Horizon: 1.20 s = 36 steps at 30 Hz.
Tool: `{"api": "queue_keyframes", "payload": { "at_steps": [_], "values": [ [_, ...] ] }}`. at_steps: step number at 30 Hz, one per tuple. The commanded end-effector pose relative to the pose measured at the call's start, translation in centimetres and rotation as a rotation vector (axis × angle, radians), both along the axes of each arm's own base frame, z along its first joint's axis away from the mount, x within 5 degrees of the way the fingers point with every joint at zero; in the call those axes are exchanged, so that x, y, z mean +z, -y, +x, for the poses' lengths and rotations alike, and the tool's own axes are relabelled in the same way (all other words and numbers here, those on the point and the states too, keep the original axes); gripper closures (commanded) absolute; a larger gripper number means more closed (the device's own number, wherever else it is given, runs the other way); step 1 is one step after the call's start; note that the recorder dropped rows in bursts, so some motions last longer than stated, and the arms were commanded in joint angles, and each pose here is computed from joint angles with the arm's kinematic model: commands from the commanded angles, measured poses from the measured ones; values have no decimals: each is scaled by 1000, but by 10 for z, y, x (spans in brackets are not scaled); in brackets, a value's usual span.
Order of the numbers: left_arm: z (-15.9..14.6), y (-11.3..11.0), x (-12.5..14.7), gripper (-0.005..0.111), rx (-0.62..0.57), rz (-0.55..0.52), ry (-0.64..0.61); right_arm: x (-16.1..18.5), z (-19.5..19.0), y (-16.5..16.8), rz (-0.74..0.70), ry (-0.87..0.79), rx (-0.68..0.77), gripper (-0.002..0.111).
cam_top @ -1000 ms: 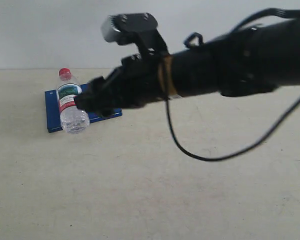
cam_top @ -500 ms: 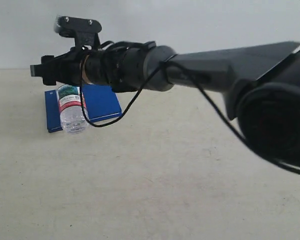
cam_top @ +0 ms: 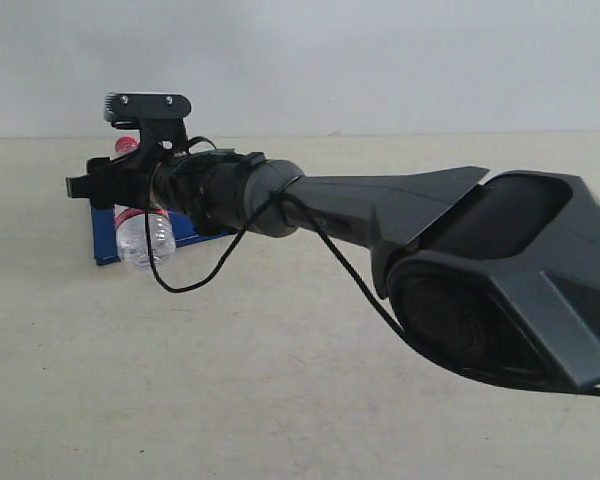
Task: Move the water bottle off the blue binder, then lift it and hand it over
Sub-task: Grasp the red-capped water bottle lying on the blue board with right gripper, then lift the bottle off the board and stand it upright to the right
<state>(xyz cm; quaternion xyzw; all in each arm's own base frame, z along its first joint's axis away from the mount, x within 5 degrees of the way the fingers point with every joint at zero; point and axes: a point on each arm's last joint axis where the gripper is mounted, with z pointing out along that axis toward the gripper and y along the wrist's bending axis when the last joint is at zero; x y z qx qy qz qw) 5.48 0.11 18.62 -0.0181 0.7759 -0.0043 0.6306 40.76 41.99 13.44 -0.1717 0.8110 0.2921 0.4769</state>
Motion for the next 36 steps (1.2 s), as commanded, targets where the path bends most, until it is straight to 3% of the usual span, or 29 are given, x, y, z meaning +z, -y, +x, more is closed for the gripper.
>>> {"api": "queue_keyframes", "payload": {
  "at_steps": [1,3,7,12,15,19,21,24,28,36],
  "values": [
    [0,0,1,102,4,-12,11,-9,-1,-2,10,-25,10,40],
    [0,0,1,102,4,-12,11,-10,-3,-4,20,-36,13,42],
    [0,0,1,102,4,-12,11,-16,-4,-5,19,-48,33,59],
    [0,0,1,102,4,-12,11,-25,-9,-7,14,-69,76,63],
    [0,0,1,102,4,-12,11,-27,-16,-9,23,-92,139,78],
    [0,0,1,102,4,-12,11,-14,-33,-16,-18,-58,374,89],
    [0,0,1,102,4,-12,11,-8,-45,-18,4,-136,493,96],
    [0,0,1,102,4,-12,11,2,-67,-14,80,-260,790,109],
    [0,0,1,102,4,-12,11,5,-83,-11,117,-331,965,109],
    [0,0,1,102,4,-12,11,4,-76,-11,81,-228,932,109]
  ]
}}
